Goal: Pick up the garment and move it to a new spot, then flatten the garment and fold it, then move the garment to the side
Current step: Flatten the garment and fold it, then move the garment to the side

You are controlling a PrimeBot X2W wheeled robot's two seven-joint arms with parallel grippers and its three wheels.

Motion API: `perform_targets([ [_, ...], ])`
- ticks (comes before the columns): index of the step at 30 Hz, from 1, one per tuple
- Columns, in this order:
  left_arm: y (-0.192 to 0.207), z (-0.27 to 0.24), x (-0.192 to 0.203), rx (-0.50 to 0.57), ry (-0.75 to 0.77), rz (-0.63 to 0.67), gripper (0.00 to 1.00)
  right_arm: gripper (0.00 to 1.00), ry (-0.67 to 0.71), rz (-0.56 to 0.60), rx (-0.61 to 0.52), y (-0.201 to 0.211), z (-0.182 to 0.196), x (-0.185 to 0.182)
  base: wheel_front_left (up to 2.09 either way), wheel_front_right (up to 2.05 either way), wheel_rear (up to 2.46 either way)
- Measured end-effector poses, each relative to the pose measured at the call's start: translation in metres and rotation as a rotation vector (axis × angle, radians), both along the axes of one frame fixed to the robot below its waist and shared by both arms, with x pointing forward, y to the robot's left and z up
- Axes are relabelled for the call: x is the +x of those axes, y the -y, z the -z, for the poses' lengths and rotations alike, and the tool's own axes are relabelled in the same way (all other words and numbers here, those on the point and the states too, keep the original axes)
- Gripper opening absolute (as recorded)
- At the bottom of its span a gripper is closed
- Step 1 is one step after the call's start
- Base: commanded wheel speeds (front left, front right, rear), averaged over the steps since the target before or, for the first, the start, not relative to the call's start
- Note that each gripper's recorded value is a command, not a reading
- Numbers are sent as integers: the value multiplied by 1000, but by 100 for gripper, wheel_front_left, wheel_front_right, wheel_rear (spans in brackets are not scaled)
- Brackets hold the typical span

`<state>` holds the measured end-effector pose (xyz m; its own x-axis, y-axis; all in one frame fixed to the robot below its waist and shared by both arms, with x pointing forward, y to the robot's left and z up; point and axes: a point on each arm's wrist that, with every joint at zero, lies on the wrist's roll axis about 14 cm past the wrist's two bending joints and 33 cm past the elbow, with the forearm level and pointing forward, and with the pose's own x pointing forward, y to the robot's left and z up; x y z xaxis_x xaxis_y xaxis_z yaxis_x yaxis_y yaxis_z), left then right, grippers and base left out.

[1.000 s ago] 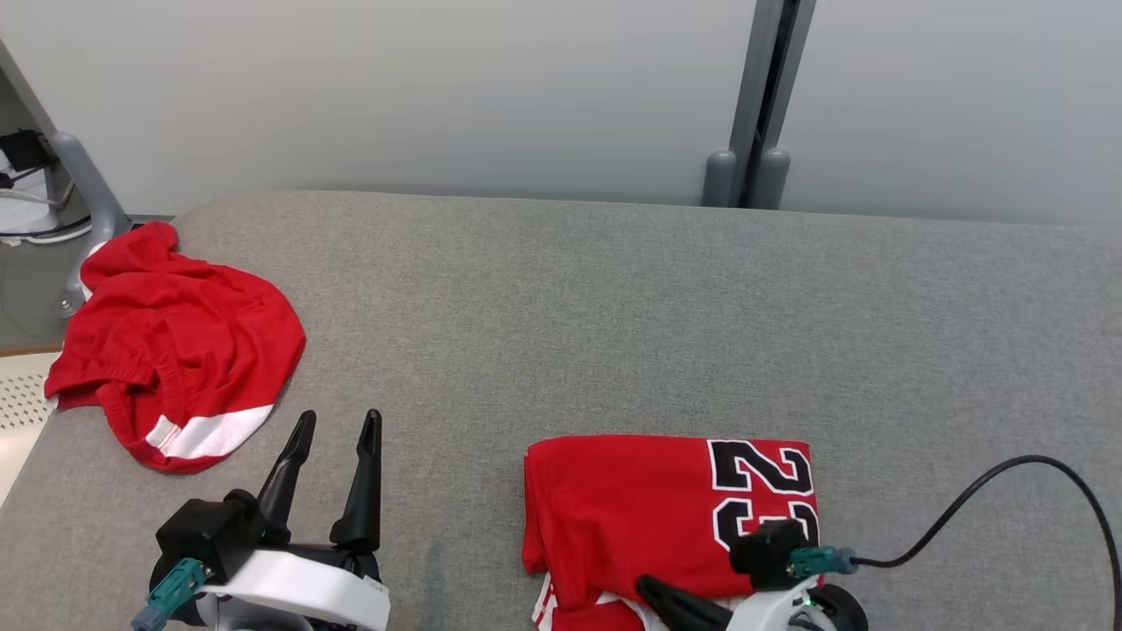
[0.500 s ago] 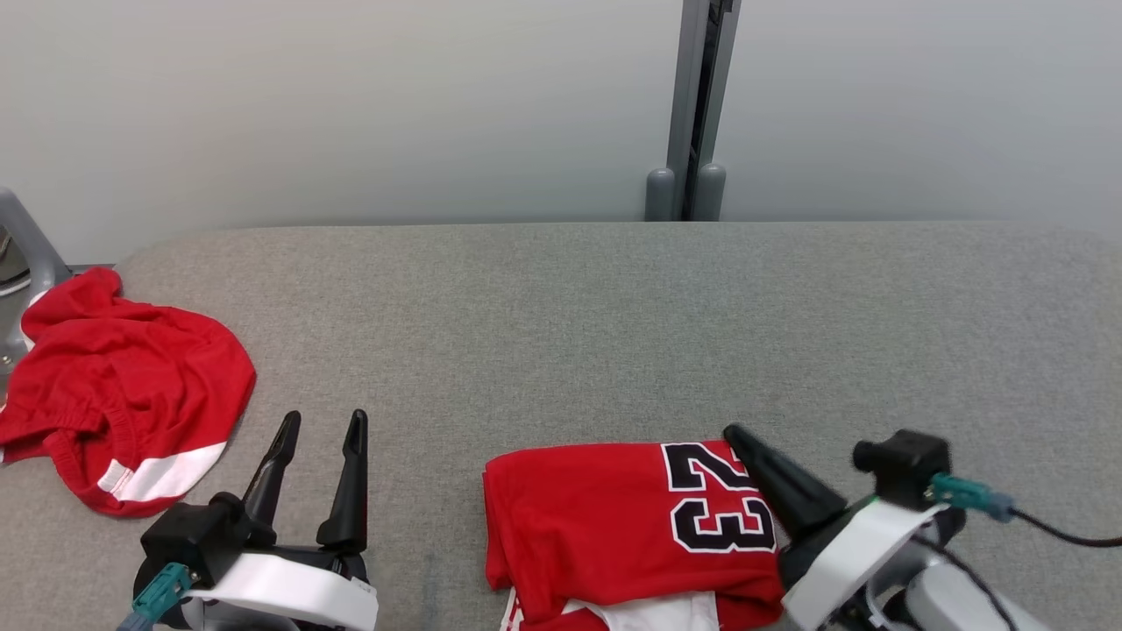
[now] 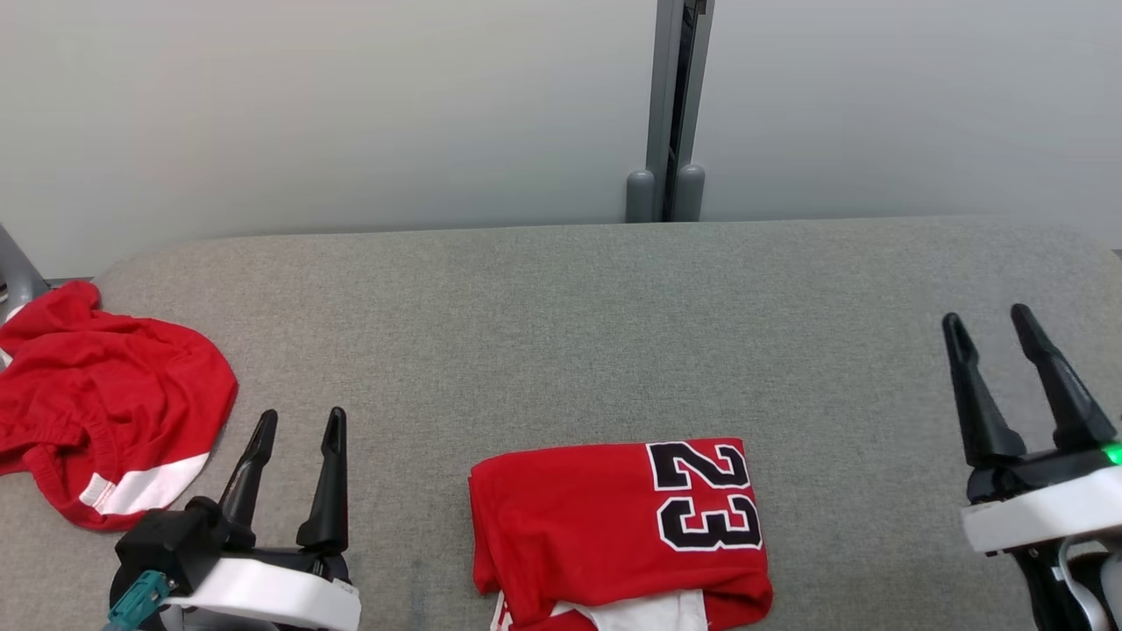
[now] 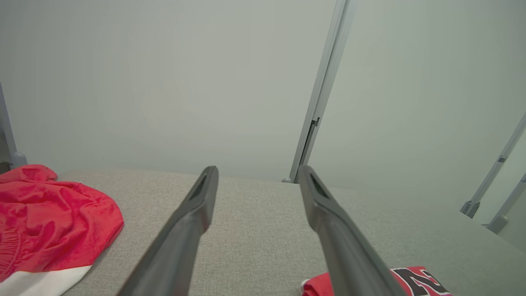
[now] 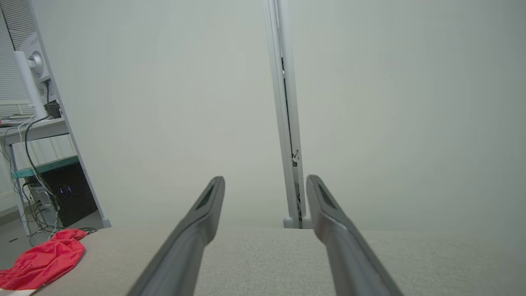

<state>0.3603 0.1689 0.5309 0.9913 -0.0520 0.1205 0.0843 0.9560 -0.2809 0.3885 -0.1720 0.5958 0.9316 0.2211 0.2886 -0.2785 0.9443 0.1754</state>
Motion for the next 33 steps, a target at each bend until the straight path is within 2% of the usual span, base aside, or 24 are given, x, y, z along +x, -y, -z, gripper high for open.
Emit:
perform_targets([
  [5,-4,4,-2,-5,-14,-16,100,100,-45,73,-28,19,19,-11,0,0,0],
  [9,-8,6,-1,-17,-20,-31,100,100,-91,85,-22,17,36,-18,0,0,0],
  [33,-11,5,-3,12,-2,-63,100,100,-137,84,-26,11,44,-18,0,0,0],
])
